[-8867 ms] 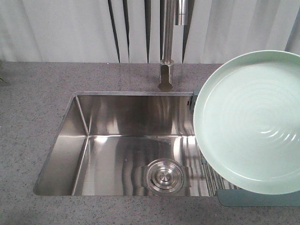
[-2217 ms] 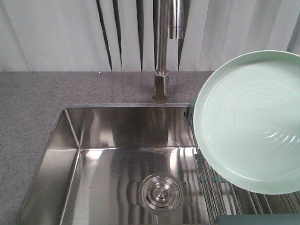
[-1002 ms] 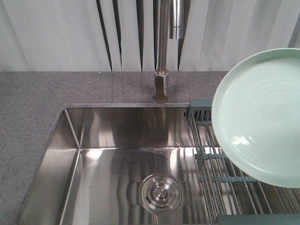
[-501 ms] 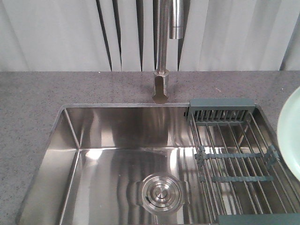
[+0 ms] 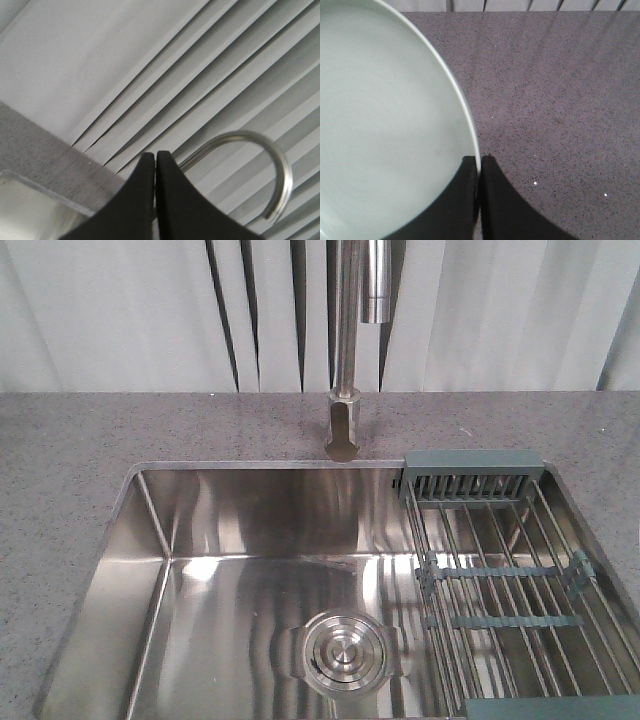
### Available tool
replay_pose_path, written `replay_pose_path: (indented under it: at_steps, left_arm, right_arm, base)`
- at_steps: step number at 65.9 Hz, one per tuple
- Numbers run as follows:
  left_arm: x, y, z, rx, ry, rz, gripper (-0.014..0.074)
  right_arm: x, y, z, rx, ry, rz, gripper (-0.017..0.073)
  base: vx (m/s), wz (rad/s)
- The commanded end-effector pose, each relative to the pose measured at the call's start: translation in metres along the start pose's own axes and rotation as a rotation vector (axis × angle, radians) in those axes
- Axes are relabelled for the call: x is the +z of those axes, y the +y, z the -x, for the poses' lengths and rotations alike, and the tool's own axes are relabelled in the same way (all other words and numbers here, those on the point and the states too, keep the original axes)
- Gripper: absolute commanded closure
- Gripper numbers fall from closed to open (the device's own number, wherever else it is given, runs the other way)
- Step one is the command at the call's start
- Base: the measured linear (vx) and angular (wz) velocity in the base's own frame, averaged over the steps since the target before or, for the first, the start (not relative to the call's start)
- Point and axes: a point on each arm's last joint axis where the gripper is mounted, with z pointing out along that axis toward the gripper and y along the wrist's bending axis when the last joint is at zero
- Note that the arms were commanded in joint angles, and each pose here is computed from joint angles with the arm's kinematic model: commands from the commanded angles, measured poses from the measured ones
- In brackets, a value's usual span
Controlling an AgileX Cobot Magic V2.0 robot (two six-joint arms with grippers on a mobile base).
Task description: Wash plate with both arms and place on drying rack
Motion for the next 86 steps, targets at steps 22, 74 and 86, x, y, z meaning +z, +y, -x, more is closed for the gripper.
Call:
replay_pose_path:
  at_steps: [22,74,86]
  left_arm:
    - [0.141,-0.032,0.005,0.191,0.392,-0.212,0.0600]
    - [0.312,-0.022,-0.087,0.056,0.730,-0.507,0.0078]
    - [0.339,-0.020,-0.111,0.000,0.778,-0.513,0.0092]
  right_arm:
    - [-0.004,-0.003,0.012,-0.013,-0.098,-0.023,0.0563]
    - [-0.004,-0.003,0.013,-0.012,-0.105,-0.020,0.0563]
    - [-0.004,-0.003,0.013,-0.012,-0.105,-0.019,0.0563]
  base:
    - [0.00,0.00]
    - [0.00,0.00]
    - [0.00,0.00]
